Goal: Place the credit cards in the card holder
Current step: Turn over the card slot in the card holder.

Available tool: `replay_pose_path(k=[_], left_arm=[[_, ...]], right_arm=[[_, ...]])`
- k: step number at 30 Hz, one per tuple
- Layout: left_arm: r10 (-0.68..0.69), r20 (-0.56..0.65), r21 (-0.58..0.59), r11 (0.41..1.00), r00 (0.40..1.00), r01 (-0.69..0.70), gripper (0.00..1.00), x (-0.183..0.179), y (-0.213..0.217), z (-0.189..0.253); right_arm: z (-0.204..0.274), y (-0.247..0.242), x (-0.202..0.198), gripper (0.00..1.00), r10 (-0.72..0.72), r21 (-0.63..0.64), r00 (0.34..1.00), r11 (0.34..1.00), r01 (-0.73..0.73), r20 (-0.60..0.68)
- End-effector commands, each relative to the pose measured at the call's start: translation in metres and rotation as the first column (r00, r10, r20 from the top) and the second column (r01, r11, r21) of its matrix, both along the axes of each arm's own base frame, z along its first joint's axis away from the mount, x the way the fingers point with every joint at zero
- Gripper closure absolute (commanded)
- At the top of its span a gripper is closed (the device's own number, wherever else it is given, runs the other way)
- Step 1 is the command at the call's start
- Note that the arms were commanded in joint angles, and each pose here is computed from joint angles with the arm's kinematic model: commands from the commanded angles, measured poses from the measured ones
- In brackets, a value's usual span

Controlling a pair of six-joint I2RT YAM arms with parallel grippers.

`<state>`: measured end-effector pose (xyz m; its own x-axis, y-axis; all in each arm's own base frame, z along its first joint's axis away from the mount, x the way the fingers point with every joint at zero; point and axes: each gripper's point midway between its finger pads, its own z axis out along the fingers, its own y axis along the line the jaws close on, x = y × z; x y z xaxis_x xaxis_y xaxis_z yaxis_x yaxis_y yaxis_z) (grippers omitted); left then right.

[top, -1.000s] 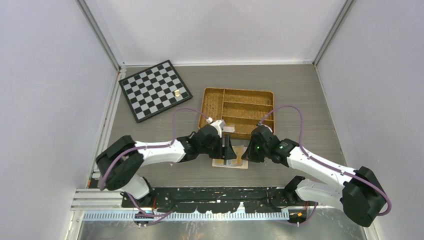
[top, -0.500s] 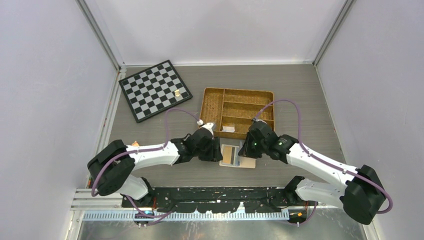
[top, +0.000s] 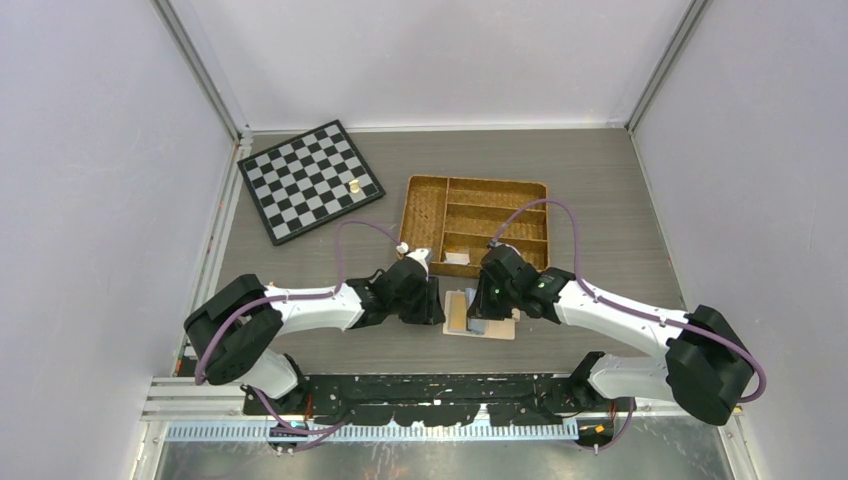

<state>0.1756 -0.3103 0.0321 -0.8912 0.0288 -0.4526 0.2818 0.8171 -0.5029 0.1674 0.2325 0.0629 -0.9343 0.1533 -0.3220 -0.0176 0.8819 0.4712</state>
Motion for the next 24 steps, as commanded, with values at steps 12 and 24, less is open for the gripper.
replay_pose_path(k=[12, 24], left_arm=[[-0.008, 0.039, -0.098, 0.995, 0.999, 0.012, 0.58, 0.008, -0.017, 0.017], [-0.011, 0.036, -0.110, 0.994, 0.999, 0.015, 0.58, 0.007, -0.018, 0.018]], right_arm=[[0.007, -0.006, 0.013, 0.75, -0.056, -0.018, 0.996, 0.998, 0.057, 0.071], [0.008, -0.013, 0.011, 0.63, -0.073, -0.029, 0.994, 0.997, 0.076, 0.082]])
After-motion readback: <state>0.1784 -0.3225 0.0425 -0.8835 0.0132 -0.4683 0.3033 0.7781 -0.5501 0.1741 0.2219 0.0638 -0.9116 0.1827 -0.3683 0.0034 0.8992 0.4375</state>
